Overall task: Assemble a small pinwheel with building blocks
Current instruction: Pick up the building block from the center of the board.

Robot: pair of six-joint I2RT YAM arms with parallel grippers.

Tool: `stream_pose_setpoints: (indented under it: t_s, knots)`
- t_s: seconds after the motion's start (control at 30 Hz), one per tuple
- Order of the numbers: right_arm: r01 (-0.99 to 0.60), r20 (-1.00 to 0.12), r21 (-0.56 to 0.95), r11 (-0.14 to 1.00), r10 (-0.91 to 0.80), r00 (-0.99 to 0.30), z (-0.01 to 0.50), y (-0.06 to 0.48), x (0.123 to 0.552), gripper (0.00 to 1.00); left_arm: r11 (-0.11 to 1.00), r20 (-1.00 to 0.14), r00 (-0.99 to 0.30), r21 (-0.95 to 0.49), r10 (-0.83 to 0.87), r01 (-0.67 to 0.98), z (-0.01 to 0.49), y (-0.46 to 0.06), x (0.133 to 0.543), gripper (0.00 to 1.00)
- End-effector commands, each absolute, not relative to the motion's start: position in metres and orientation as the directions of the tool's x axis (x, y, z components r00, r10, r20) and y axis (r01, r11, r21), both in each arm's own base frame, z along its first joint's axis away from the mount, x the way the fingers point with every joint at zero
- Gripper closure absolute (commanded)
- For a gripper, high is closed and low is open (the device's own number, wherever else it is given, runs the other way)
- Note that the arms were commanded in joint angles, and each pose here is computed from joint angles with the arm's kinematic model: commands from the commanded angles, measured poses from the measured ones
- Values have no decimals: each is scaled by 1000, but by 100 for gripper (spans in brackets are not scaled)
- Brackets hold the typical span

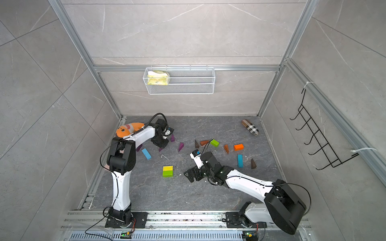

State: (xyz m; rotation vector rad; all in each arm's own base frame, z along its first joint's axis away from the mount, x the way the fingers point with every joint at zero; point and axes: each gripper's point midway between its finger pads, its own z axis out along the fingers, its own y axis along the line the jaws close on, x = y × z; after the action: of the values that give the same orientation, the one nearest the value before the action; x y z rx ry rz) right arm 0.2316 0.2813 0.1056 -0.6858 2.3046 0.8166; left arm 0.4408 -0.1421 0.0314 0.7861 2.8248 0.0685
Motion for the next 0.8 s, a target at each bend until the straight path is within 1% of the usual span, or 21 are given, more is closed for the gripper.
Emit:
stream_pose_setpoints:
  t_s: [0.0,0.07,0.17,0.27,0.33,0.43,0.57,0.77]
  knots:
    - [-621,-678,403,672,-236,-696,109,281,230,0,933,-207,-910,40,359,359,37,-138,433,78]
    - [-627,-683,409,663,-233,-692,110,282,230,0,965,-244,-935,10,256,262,42,-139,430,79]
    - [-639,-686,410,651,-241,-686,111,285,230,0,997,-299,-952,-32,60,73,49,-133,424,80]
    - [-660,-696,407,631,-254,-672,119,291,231,0,991,-332,-933,-46,-135,-127,60,-120,414,80]
    - [-678,-702,412,609,-262,-663,125,297,232,0,975,-347,-911,-56,-222,-216,65,-115,405,80]
    - [-705,-722,419,572,-261,-640,133,304,231,0,947,-378,-872,-47,-311,-318,71,-107,393,80]
    - [-747,-751,400,531,-277,-599,132,306,226,0,901,-375,-824,-87,-424,-424,69,-105,380,80]
    - [-793,-791,353,496,-295,-536,120,302,220,0,866,-370,-785,-153,-497,-476,69,-128,369,83]
